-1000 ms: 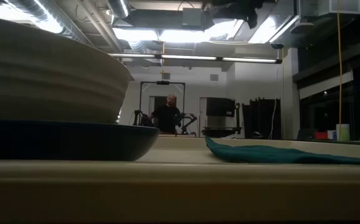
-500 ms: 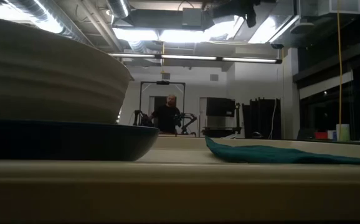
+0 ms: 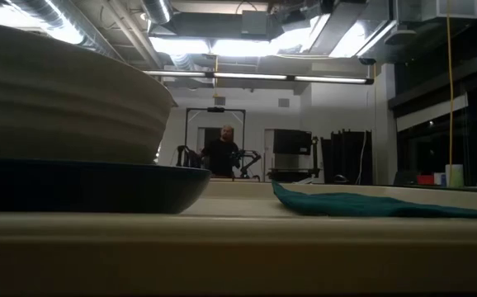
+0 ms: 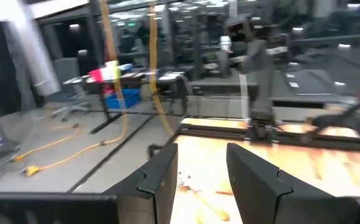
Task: Set up tray
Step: Put the orange knife on top of the green napkin
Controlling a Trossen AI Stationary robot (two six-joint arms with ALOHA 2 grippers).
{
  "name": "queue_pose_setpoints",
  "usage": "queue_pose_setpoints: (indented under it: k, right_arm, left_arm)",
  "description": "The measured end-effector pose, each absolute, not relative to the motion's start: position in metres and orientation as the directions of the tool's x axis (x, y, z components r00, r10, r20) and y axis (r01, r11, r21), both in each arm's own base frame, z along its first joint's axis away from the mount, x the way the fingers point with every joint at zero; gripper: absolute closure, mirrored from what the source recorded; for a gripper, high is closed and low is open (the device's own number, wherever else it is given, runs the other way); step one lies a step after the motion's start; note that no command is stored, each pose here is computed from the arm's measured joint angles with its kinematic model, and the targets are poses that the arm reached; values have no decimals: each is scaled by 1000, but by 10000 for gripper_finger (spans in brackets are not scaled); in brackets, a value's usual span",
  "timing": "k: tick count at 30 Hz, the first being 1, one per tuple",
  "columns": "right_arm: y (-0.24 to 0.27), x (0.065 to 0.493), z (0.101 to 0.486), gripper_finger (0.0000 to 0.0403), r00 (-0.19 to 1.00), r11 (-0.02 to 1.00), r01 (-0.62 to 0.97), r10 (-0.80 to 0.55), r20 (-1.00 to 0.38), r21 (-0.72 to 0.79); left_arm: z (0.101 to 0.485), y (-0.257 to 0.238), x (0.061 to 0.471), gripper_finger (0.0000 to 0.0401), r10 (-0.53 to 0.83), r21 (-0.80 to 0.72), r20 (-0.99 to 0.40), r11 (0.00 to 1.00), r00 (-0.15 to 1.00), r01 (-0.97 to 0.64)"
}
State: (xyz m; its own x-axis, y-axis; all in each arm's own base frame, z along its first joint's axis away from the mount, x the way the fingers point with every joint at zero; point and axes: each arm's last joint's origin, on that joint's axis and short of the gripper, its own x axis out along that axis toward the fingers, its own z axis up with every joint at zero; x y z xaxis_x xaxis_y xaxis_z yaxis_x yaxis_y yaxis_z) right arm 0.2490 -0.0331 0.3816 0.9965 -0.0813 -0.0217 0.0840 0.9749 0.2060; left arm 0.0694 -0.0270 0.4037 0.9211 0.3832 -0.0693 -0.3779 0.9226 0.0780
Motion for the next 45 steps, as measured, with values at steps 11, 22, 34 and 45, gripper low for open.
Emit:
queue_pose_setpoints:
  k: [11, 22, 34, 45]
  right_arm:
    - [-33, 246, 389, 219, 999, 977, -32, 24, 45, 209]
    - [-33, 246, 389, 219, 999, 966, -35, 24, 45, 258]
    - [-32, 246, 389, 219, 999, 960, -40, 28, 45, 278]
    - [-32, 246, 390, 219, 998, 961, -41, 28, 50, 274]
  left_arm:
    - [425, -15, 50, 307, 148, 70, 89, 986, 985, -154]
    - [431, -7, 43, 331, 189, 95, 145, 974, 971, -204]
    - [440, -22, 39, 331, -366, -55, 293, 916, 883, 398]
    - [459, -45, 41, 331, -746, 101, 444, 592, 496, 800]
